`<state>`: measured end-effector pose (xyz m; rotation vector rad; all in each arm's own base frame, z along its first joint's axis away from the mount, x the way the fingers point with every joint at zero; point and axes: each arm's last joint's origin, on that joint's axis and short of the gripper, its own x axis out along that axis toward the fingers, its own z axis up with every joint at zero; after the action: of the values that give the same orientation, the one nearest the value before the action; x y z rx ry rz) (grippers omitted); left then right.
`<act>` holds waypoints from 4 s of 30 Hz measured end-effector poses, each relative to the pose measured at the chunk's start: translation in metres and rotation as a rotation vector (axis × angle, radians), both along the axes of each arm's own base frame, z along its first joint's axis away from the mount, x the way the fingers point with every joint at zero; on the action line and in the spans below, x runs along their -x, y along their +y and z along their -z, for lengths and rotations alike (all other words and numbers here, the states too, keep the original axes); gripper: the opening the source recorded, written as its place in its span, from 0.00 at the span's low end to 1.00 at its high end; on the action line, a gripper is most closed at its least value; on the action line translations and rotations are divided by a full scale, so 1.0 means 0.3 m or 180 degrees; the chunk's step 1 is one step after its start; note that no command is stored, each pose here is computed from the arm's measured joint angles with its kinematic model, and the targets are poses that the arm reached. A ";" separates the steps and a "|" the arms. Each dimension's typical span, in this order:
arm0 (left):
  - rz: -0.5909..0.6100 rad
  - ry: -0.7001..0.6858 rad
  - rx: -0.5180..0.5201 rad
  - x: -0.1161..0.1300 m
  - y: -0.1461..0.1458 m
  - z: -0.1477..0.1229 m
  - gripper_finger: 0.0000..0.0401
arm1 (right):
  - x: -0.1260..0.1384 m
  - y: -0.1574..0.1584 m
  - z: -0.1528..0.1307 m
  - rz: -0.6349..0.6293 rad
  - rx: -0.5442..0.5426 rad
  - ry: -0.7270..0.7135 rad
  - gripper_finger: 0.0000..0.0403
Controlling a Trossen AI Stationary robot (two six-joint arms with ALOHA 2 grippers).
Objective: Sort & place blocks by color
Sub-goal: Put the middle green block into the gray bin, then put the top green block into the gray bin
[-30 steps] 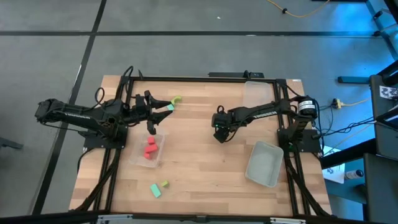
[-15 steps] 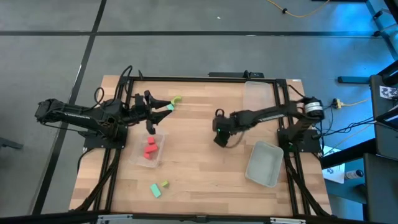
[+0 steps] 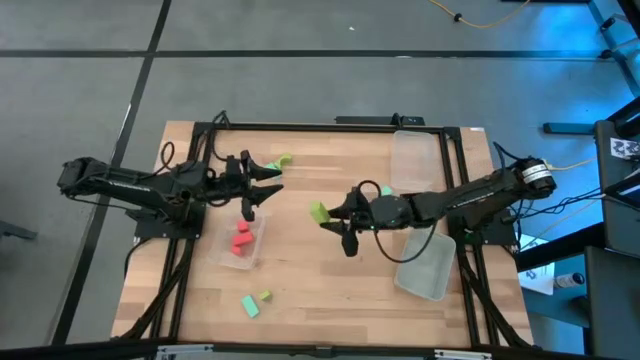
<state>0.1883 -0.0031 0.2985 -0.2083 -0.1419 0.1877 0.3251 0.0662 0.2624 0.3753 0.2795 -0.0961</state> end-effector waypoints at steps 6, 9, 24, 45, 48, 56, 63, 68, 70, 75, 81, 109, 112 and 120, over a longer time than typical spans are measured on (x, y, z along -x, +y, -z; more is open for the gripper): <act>0.0298 0.0052 -0.0036 -0.017 -0.010 0.011 0.47 | -0.006 -0.016 -0.021 -0.0053 0.0075 -0.0041 0.33; 0.0544 -0.0037 0.0066 -0.016 -0.017 0.004 0.47 | 0.025 -0.015 -0.058 -0.0281 0.0008 -0.0060 0.33; 0.0402 -0.0218 0.0230 -0.004 -0.011 -0.015 0.47 | 0.514 0.101 -0.069 0.0018 -0.0738 0.2138 0.33; 0.0380 -0.0258 0.0232 -0.004 -0.010 -0.019 0.47 | 0.670 0.150 0.347 0.1784 -0.2040 0.3495 0.33; 0.0383 -0.0258 0.0230 -0.004 -0.010 -0.019 0.47 | 0.666 0.153 0.362 0.1829 -0.2126 0.3454 0.33; 0.0365 -0.0261 0.0048 -0.003 -0.011 -0.022 0.47 | 0.666 0.152 0.363 0.1878 -0.2223 0.3513 0.35; 0.0354 -0.0296 -0.0016 -0.002 -0.010 -0.027 0.47 | 0.657 0.166 0.273 0.1560 -0.2072 0.3686 0.80; 0.0357 -0.0314 -0.0013 -0.002 -0.010 -0.028 0.47 | 0.651 0.169 0.148 0.1389 -0.1990 0.3598 0.93; 0.0384 -0.0335 0.0004 0.006 -0.011 -0.032 0.47 | 0.629 0.176 0.092 0.1278 -0.2000 0.3204 0.93; 0.0519 -0.0463 0.0062 0.036 -0.013 -0.054 0.47 | 0.533 0.170 -0.004 0.1261 -0.1987 0.1751 0.93; 0.0594 -0.0424 0.0336 0.075 -0.010 -0.060 0.47 | 0.361 0.097 -0.027 0.1083 -0.1742 0.0184 0.93; 0.0080 -0.0090 0.0695 0.042 0.017 -0.010 0.47 | 0.202 -0.220 -0.148 -0.0407 -0.0617 -0.1448 0.93; -0.0095 0.0100 0.0866 0.029 0.037 -0.013 0.47 | 0.202 -0.220 -0.148 -0.0408 -0.0613 -0.1449 0.93; -0.0844 0.1812 0.1346 -0.044 0.303 0.006 0.47 | 0.202 -0.227 -0.147 -0.0355 -0.0601 -0.1442 0.93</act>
<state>0.2015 0.0879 0.2967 -0.5479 0.4435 0.5334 0.2646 -0.0018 0.3065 0.5556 -0.1400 0.1259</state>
